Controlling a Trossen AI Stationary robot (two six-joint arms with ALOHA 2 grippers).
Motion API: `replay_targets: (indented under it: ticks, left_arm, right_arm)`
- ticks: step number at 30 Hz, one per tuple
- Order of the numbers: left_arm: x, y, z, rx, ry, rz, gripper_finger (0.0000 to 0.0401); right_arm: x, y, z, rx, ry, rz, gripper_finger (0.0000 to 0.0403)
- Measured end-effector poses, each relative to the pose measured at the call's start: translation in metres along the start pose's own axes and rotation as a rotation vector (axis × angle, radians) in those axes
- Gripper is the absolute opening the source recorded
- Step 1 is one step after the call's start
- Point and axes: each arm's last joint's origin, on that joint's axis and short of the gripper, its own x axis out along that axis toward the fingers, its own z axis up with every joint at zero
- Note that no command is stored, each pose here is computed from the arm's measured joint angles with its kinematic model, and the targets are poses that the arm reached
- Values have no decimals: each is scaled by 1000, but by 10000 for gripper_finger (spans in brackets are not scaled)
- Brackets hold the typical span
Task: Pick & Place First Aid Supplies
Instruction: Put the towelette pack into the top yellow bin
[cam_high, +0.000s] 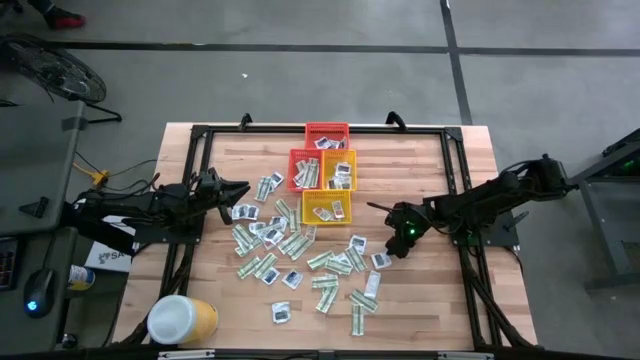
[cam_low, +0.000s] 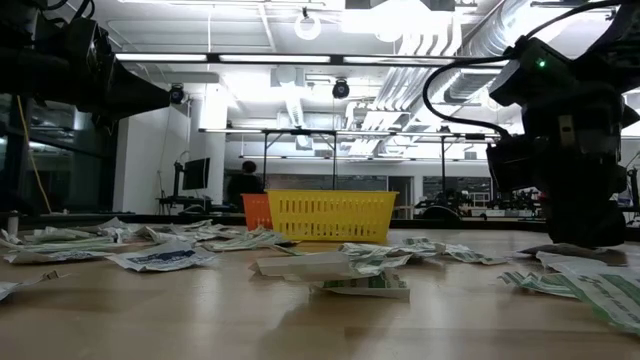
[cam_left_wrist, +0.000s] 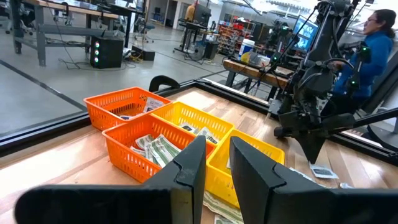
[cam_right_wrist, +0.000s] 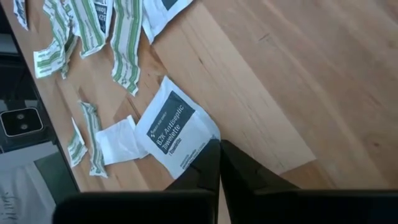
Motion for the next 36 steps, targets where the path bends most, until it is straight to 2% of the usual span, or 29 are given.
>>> replay_targets:
  ticks: [9,14,26,36]
  left_arm:
    - [0,0,0,0,0,0,73]
    - [0,0,0,0,0,0,73]
    - [0,0,0,0,0,1,73]
    - [0,0,0,0,0,0,73]
  right_arm:
    - [-1,5,3,-21,-29,43,1]
    - [-7,17,10,-61,-83,72,0]
    - [-27,50,24,-162,-111,146,0]
    - [-64,79,62,-220,-244,82,0]
